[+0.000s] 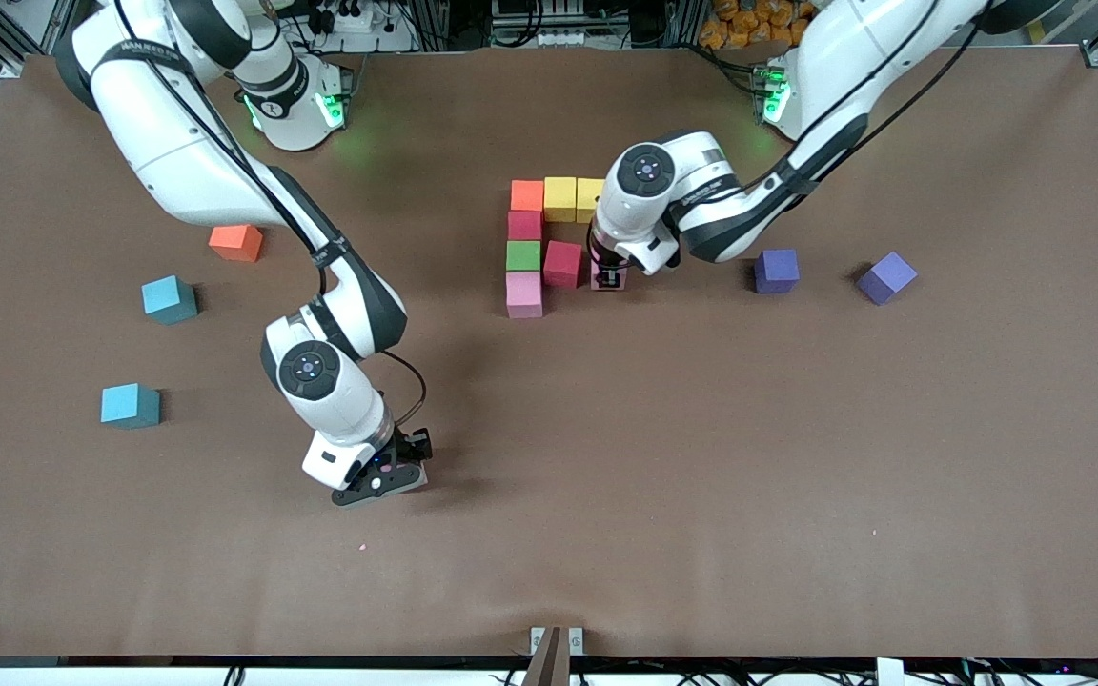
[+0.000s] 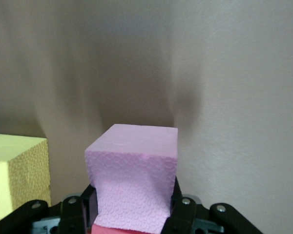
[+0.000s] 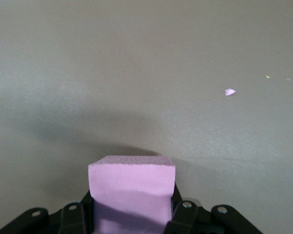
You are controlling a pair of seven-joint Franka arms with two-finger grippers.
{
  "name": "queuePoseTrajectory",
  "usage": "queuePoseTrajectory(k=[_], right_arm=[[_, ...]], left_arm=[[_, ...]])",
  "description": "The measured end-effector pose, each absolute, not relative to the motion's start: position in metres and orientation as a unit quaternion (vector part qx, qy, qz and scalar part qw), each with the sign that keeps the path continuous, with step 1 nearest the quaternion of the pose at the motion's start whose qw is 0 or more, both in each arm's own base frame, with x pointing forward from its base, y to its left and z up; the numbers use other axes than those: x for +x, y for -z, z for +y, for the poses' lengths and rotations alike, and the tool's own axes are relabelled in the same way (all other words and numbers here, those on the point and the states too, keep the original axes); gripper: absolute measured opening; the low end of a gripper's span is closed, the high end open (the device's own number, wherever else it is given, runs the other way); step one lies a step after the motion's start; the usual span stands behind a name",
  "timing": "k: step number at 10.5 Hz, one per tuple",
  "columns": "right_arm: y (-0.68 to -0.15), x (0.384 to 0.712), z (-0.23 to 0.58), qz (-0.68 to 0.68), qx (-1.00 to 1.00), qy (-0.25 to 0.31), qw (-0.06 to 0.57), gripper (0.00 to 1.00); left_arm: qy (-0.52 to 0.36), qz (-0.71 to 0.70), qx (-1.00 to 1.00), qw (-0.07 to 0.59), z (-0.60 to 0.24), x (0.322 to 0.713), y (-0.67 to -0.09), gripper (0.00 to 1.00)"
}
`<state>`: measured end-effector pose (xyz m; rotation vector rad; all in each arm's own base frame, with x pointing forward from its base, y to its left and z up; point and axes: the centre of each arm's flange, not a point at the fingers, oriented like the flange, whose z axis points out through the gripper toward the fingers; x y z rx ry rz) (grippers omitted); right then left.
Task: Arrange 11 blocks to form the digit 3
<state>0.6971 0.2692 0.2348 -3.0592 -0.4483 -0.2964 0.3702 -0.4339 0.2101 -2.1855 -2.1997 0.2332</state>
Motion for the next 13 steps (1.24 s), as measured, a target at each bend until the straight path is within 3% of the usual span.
queuePoseTrajectory(k=[4, 13], right_arm=[[-0.276, 0.682, 0.302, -0.109, -0.989, 0.09, 0.043, 0.56], [-0.309, 0.619, 0.357, -0.035, -0.998, 0.038, 0.02, 0.56]], left_arm=[[-0.066, -0.709, -0.702, 0.016, -0.436, 0.372, -0.204, 0.56], [-0.07, -0.714, -0.697, 0.009, -0.445, 0.376, -0.206, 0.56]])
